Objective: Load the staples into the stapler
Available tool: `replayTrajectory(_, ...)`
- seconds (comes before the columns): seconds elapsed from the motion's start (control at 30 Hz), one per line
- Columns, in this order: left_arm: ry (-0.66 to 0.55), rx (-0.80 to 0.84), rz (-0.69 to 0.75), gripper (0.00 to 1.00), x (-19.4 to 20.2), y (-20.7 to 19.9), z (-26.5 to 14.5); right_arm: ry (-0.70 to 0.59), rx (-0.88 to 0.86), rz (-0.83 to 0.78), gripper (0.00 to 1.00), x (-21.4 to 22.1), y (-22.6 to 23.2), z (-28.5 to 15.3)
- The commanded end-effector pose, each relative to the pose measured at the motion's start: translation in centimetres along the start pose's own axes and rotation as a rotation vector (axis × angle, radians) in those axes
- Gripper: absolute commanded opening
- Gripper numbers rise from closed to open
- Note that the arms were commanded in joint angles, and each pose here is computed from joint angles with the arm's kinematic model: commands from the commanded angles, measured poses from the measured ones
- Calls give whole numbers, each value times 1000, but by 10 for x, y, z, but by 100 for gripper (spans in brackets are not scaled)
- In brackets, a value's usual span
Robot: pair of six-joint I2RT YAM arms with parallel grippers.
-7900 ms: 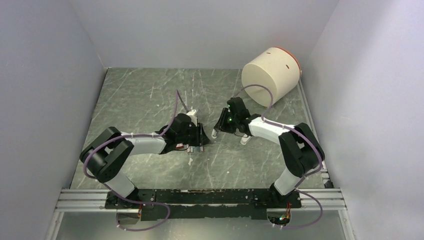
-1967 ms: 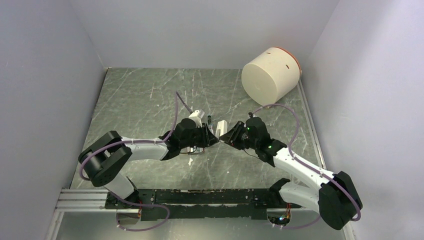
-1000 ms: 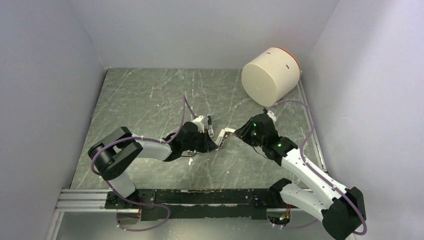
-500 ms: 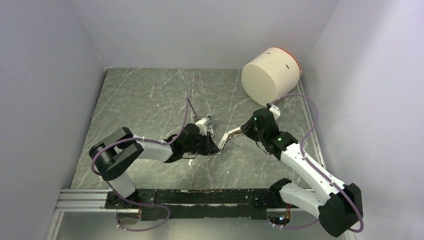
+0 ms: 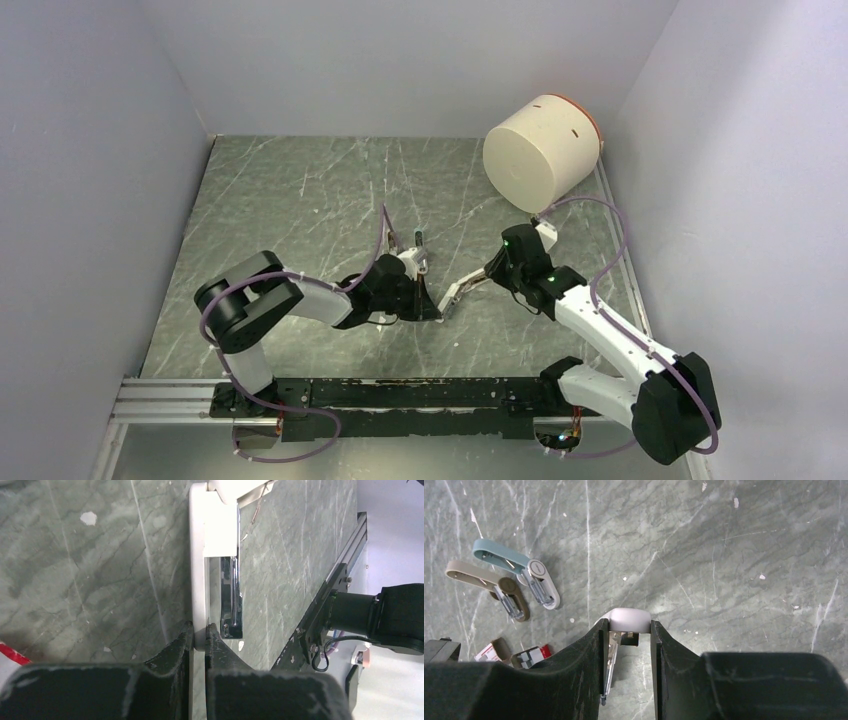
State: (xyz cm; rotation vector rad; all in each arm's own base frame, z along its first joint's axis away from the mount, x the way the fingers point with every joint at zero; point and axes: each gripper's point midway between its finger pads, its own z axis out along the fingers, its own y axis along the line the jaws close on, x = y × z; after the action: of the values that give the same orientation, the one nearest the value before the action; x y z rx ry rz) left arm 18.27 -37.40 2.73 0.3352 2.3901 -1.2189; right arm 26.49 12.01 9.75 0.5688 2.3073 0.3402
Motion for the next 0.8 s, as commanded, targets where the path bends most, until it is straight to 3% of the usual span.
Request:
replayTrajectory(0.0,42,55,-41,5,10,-13,2,-19,23,-1,30,-1,-10,4)
replayTrajectory(0.23,65,30,-166,5,13,-13,6,69,-5,-5,35,20,-9,5)
replayTrajectory(0.77,52,-21,-218,5,5,-10,10,133,-148,-16,46,33,12,0)
